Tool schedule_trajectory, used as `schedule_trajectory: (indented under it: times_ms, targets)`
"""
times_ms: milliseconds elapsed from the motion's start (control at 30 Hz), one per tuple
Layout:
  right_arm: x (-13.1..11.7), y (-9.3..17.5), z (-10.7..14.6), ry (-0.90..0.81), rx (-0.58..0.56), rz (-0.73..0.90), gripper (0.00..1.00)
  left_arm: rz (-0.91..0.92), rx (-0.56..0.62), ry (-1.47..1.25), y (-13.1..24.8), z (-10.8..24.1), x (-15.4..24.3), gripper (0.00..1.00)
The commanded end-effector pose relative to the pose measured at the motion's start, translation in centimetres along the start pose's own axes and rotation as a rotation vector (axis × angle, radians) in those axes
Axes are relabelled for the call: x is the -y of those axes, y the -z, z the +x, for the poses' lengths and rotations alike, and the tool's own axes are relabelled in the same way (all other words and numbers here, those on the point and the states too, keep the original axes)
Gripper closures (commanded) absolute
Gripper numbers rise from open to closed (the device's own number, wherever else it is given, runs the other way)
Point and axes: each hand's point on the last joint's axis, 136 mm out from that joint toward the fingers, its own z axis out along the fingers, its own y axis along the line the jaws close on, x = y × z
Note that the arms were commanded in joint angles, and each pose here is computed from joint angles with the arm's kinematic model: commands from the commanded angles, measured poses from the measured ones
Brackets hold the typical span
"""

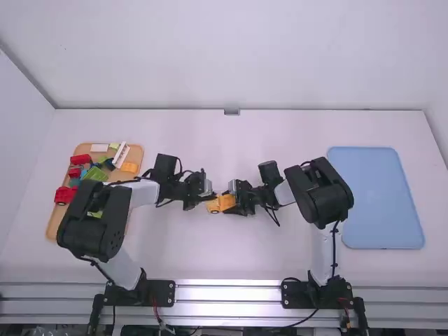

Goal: Assemble lego blocks to make yellow taxi

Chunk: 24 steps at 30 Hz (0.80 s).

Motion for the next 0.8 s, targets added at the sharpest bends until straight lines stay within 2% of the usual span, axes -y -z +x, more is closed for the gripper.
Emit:
schedule_trajectory:
  times_ms: [0, 100, 400, 567, 767]
  targets:
    - [-0.1, -0.1, 1.8, -0.031, -0.063, 0.025, 0.49, 0.000, -0.020, 0.040, 0.5, 0.6, 0.4, 0.98]
    - [-0.1, 0.0, 1.7, -0.030, -0.062, 0.024, 0.49, -0.010, -0.148, 0.077, 0.2, 2.9, 0.9, 0.98]
    - [-0.2, -0.3, 1.7, -0.026, -0.062, 0.018, 0.49, 0.056, -0.198, 0.052, -2.5, 4.3, 2.6, 0.98]
    - [-0.3, -0.3, 1.6, -0.022, -0.063, 0.016, 0.49, 0.015, -0.297, 0.113, -2.5, 5.9, 2.1, 0.98]
    - [-0.2, -0.3, 1.7, -0.023, -0.066, 0.019, 0.49, -0.031, -0.503, 0.153, -1.0, 9.4, 2.2, 0.98]
